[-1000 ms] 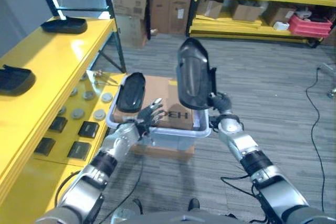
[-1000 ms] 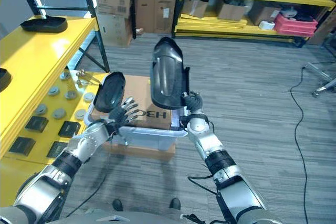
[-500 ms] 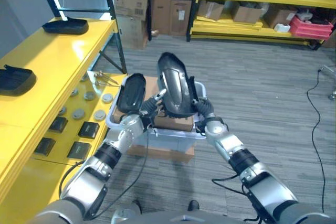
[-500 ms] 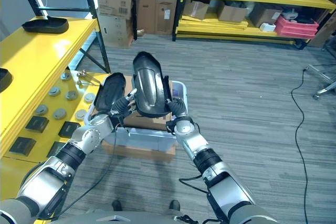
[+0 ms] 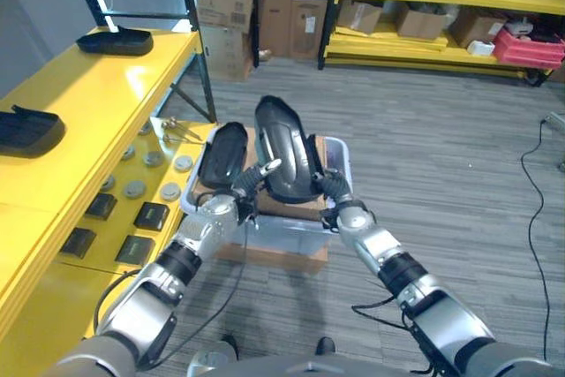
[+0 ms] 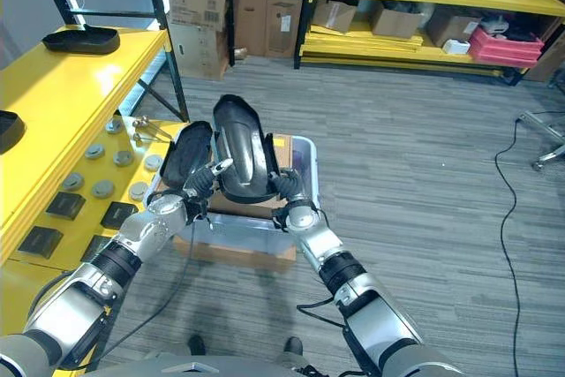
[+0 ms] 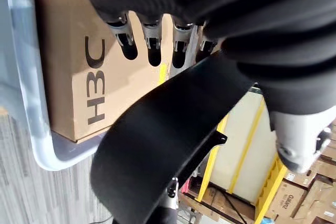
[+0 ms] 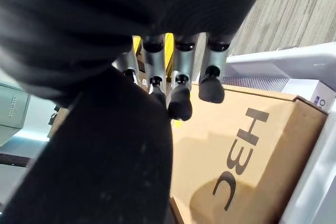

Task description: Move parts from the plastic box to the shelf.

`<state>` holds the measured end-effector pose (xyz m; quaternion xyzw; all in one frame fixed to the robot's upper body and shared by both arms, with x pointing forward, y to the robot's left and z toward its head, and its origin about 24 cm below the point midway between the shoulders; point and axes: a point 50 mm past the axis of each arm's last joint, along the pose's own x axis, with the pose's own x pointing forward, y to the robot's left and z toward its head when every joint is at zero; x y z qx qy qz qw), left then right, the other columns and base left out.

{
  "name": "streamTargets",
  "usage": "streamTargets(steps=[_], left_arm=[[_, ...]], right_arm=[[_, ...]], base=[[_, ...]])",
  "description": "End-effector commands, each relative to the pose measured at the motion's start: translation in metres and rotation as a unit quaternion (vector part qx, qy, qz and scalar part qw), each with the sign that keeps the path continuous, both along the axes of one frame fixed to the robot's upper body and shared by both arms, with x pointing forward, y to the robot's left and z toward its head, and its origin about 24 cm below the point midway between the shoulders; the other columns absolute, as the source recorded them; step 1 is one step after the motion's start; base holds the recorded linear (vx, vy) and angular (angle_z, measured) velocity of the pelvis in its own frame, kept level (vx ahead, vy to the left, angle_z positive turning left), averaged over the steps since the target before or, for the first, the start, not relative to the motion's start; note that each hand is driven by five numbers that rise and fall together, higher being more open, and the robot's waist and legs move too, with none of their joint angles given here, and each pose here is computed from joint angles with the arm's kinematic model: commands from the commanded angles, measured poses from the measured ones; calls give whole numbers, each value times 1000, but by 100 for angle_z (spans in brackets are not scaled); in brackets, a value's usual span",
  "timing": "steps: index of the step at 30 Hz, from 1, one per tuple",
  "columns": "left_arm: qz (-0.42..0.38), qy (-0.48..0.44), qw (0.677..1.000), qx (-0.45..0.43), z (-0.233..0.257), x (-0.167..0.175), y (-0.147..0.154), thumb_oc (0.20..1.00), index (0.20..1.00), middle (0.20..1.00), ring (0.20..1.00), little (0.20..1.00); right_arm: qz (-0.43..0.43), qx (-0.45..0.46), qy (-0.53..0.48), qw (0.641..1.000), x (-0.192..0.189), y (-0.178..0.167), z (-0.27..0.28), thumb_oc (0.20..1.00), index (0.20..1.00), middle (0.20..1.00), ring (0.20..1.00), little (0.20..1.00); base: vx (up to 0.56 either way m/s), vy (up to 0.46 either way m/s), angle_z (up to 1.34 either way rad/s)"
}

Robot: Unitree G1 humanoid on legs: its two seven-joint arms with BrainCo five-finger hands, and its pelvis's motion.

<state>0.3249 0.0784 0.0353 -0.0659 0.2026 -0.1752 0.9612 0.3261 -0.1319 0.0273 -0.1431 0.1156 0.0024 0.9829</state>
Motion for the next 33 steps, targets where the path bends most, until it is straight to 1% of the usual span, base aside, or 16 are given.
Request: streamTargets(steps=[1, 9, 13, 14, 15, 18, 28, 33], left_arm=[[-31, -40, 998, 25, 18, 10, -26, 1000, 1000, 1000, 1000, 1000], [-37, -43, 998, 12, 21, 9, -38, 1000, 1000, 1000, 1000, 1000], [-37, -66, 997, 9, 25, 8, -42, 1000, 1000, 1000, 1000, 1000], [-38, -73, 997, 15, 27, 8, -41, 561, 561, 561, 561, 561], [-40, -79, 996, 19, 27, 8, -42, 200, 200, 200, 200, 200], [-53, -97, 994, 24, 31, 7, -44, 200, 200, 200, 200, 200], [-68, -109, 991, 23, 35, 4, -48, 200, 200, 200, 200, 200], [-72, -129, 989, -3, 45, 2, -54, 200, 200, 200, 200, 200]], right_arm=[[18, -1, -72, 997, 21, 14, 37, 200, 200, 200, 200, 200], [52, -2, -51, 997, 19, 35, 29, 200, 200, 200, 200, 200], [66, -2, -49, 997, 16, 44, 28, 200, 200, 200, 200, 200], [68, -2, -48, 996, 15, 45, 27, 200, 200, 200, 200, 200], [70, -1, -48, 996, 14, 46, 27, 200, 200, 200, 200, 200], [70, 1, -47, 996, 12, 48, 26, 200, 200, 200, 200, 200], [61, 16, -43, 997, 12, 49, 27, 200, 200, 200, 200, 200], [39, 61, -22, 997, 11, 50, 22, 200, 200, 200, 200, 200]], base=[[0, 0, 0], [0, 0, 1], [0, 1, 1], [0, 0, 0], [0, 0, 0], [0, 0, 0], [0, 0, 0], [0, 0, 0]])
